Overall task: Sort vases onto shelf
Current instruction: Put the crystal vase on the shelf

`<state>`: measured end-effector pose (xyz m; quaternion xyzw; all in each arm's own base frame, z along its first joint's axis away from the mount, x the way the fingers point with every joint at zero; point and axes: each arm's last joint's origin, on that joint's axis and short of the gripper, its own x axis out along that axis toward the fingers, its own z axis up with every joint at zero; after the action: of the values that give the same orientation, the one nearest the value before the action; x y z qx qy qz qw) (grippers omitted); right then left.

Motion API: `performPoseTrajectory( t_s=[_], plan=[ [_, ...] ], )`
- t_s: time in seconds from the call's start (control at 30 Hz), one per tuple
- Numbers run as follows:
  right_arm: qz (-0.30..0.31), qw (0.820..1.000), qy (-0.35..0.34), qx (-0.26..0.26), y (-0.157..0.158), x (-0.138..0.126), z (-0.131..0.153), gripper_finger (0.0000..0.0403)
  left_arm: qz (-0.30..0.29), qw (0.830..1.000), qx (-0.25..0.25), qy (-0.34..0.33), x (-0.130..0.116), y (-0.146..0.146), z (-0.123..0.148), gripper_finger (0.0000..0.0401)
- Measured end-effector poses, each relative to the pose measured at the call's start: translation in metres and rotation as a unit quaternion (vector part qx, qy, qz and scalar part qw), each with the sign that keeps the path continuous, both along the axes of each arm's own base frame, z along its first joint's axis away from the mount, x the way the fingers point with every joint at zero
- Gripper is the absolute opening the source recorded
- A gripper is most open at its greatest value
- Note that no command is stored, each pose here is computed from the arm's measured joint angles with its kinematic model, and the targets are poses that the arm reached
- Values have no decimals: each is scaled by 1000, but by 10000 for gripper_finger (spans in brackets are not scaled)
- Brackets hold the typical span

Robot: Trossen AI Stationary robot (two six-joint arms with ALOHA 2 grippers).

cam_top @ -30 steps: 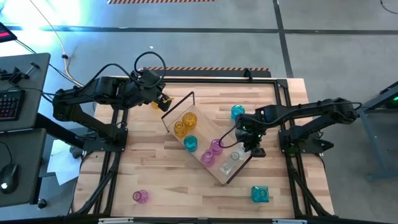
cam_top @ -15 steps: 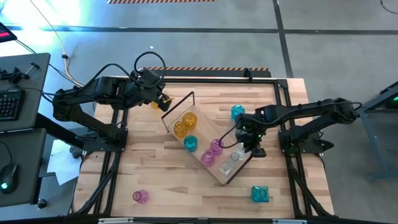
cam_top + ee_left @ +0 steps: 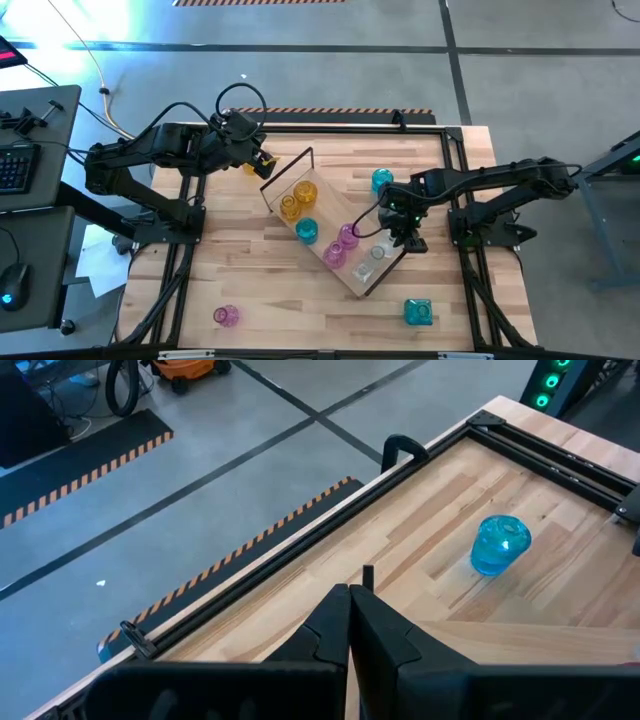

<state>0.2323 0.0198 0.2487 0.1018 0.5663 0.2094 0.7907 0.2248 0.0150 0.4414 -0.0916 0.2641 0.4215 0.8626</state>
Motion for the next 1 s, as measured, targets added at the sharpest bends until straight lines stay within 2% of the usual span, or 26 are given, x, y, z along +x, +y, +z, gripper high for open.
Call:
performPoseTrajectory(
  t_s=[0.2,0.43,0.7,1.0],
  plan=[
    [0,1000,0,1,0,0,1,104,0,1000,0,0,0,0,0,0],
    [2,1000,-27,-5,0,5,20,105,0,1000,1,0,0,0,0,0],
    [5,1000,2,1,1,0,16,105,1,1000,2,0,0,0,0,0],
    [14,1000,-5,-8,0,0,16,105,2,1000,3,1,0,0,0,0]
  ],
)
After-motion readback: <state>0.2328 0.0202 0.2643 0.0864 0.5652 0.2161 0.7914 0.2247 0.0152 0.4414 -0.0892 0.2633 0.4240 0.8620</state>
